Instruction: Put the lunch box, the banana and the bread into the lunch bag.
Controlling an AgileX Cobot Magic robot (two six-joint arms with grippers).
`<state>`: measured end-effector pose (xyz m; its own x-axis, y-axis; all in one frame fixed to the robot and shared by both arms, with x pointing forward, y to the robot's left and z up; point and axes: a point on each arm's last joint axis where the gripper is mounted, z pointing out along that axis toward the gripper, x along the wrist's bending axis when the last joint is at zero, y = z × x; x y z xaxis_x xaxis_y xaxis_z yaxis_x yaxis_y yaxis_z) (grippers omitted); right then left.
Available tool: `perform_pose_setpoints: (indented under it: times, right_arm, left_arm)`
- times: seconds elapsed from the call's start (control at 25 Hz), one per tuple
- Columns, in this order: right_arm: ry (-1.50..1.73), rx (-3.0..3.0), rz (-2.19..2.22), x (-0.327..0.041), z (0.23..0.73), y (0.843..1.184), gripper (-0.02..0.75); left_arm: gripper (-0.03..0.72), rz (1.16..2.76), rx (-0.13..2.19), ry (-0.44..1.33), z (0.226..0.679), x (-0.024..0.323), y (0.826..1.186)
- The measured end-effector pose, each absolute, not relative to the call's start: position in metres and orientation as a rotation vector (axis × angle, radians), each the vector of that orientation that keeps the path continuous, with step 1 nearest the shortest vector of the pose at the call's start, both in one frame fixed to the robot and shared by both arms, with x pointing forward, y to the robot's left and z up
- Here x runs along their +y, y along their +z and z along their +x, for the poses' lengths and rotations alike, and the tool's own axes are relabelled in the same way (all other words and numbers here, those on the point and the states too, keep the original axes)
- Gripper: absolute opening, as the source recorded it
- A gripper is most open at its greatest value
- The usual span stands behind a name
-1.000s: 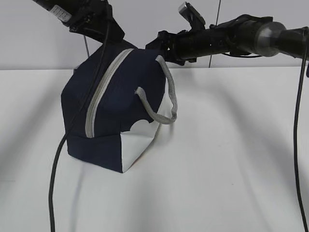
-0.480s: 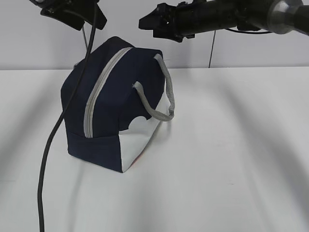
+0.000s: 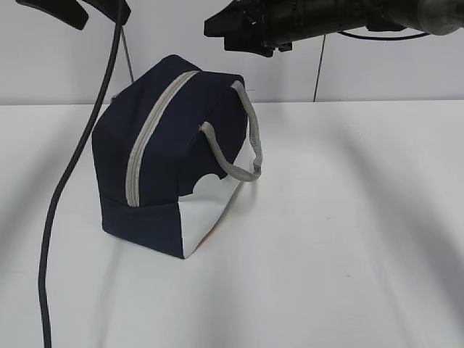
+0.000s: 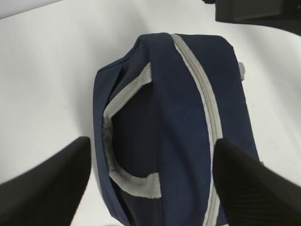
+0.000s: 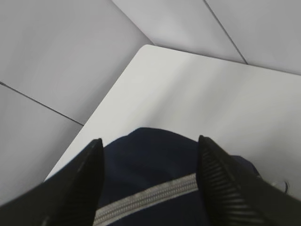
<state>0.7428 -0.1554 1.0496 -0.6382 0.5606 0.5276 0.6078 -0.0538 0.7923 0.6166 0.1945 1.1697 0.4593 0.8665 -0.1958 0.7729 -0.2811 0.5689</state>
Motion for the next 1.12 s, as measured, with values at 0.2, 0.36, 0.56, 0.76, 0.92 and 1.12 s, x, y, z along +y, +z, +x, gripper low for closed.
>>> perform_pose_setpoints:
  times: [0.2,0.36,0.56,0.76,0.92,1.12]
  right_arm:
    - [-1.788,-2.141,-1.47,-0.164,0.731,1.039,0.454]
    - [-1.795,-2.204,-1.668,-0.174,0.709,1.039,0.453]
    - [-1.807,-2.313,-1.769,-0.169,0.665,1.052,0.453]
    - [-1.837,-2.369,-1.729,-0.16,0.623,1.07,0.453]
    - [-1.846,-2.413,-1.737,-0.159,0.595,1.076,0.453]
    - [-1.849,-2.45,-1.714,-0.162,0.569,1.079,0.453]
  left_arm:
    - [0.529,2.094,1.397,0.215,0.586,0.201,1.181]
    - [0.521,2.104,1.445,0.218,0.557,0.21,1.181]
    - [0.52,2.115,1.493,0.176,0.521,0.217,1.171]
    - [0.52,2.111,1.513,0.166,0.479,0.227,1.166]
    - [0.52,2.099,1.531,0.183,0.435,0.237,1.159]
    - [0.511,2.079,1.519,0.217,0.382,0.249,1.144]
